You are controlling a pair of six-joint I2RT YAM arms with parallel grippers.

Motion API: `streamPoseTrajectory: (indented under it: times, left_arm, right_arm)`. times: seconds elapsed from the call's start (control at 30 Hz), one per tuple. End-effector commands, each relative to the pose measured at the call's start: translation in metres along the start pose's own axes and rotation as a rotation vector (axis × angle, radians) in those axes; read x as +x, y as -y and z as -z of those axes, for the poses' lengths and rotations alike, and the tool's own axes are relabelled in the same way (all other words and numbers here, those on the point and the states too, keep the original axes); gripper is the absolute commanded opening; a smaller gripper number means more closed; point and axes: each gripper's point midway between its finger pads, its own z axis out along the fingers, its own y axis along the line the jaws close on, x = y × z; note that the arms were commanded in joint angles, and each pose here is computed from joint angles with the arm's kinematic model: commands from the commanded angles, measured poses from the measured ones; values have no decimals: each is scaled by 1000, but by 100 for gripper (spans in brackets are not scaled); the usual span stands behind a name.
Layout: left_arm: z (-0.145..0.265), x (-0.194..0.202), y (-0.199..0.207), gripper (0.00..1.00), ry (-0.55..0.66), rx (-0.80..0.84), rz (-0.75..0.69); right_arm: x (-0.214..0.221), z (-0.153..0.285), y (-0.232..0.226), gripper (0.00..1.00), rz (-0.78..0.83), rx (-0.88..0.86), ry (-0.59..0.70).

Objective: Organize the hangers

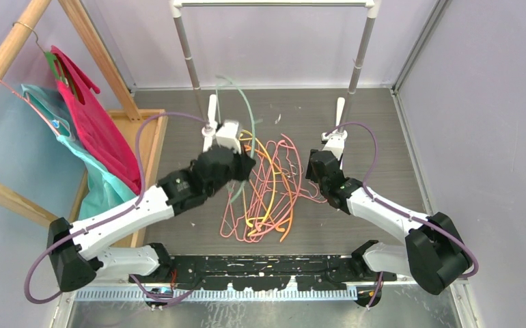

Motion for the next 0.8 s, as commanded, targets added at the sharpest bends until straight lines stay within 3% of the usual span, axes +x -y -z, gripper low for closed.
streamPoseTrajectory:
  times: [0.0,0.33,0.53,0.77]
  left_arm:
    - [5,-115,53,0,222,251,75]
    - [4,-212,107,0,363,468,104]
    - [5,-257,102,0,450,555,253]
    - [6,-285,99,0,526,644,318]
  right_arm:
    - [-29,4,-4,55,-66,-1,81]
    - [-62,13,1,55,-70,35,150]
    - [-61,9,-1,55,-61,41,138]
    - [-58,8,5,55,-48,72,135]
